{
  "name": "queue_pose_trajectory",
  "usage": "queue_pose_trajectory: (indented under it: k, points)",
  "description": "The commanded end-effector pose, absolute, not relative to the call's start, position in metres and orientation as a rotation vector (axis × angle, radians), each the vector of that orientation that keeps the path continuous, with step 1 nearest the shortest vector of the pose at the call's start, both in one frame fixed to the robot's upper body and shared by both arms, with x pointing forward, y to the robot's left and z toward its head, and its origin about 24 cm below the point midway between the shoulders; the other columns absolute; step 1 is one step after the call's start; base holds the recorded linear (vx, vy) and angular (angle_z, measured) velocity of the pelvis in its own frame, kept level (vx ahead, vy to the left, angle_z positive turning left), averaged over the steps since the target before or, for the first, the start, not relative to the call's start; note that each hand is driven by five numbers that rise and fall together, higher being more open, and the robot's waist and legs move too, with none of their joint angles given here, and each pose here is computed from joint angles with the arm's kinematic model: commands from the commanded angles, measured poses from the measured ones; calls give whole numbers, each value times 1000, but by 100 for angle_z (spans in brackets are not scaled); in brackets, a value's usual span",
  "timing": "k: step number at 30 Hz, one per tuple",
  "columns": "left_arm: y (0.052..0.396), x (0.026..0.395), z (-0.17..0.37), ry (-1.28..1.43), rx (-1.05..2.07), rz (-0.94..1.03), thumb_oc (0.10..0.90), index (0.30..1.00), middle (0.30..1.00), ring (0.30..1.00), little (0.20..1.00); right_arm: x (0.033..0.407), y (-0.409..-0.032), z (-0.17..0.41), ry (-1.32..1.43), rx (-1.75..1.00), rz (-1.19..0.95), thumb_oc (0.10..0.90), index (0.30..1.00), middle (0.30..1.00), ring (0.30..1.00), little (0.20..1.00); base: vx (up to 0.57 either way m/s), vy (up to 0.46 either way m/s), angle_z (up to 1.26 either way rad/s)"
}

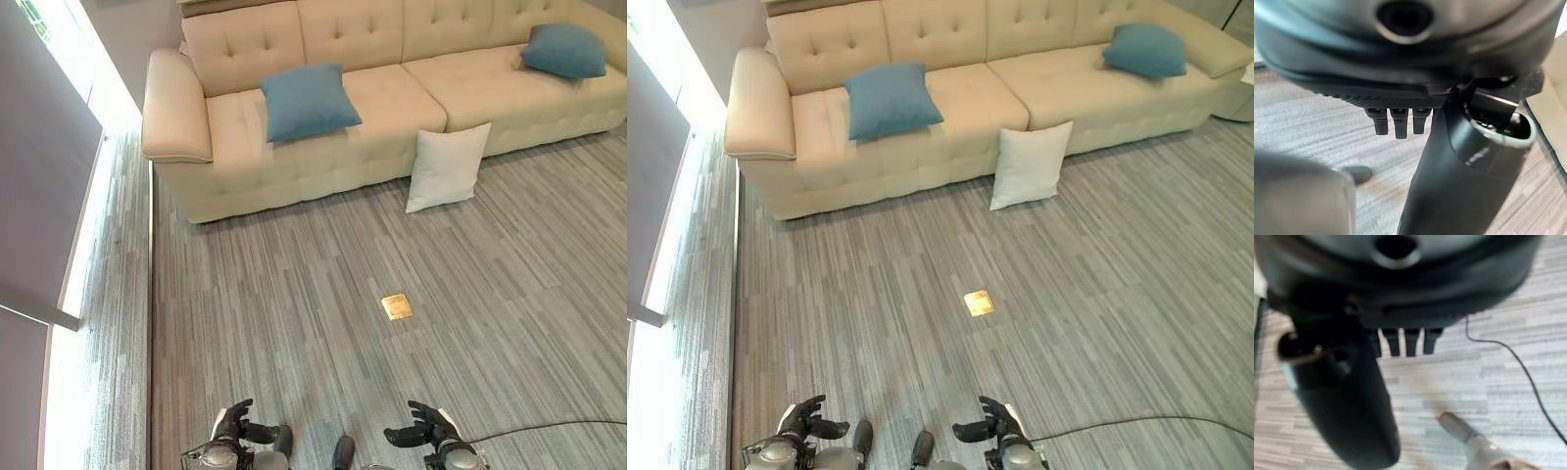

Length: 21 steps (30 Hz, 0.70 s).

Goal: Pick up all the scattered cushions and arrange them neatly on the sofa.

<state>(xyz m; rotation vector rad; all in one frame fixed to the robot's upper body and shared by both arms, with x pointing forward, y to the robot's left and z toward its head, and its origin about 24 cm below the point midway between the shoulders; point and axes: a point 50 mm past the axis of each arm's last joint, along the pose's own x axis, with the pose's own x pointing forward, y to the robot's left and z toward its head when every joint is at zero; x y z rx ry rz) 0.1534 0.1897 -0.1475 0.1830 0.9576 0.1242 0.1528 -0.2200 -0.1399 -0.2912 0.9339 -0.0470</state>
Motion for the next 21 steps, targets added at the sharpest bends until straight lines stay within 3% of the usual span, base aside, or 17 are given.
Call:
queue_pose_trajectory:
  k: [1,12,21]
  points:
    - [188,163,-143,906,206,107,800,900,900,900,900,168,-219,-132,851,-280,-59,800,900,900,900,900,59,71,25]
    - [191,158,-145,926,258,84,800,900,900,900,900,164,-199,-137,879,-263,2,800,900,900,900,900,158,197,28]
    - [192,170,-140,890,282,54,800,900,900,900,900,190,-169,-125,765,-283,119,800,900,900,900,900,187,146,2]
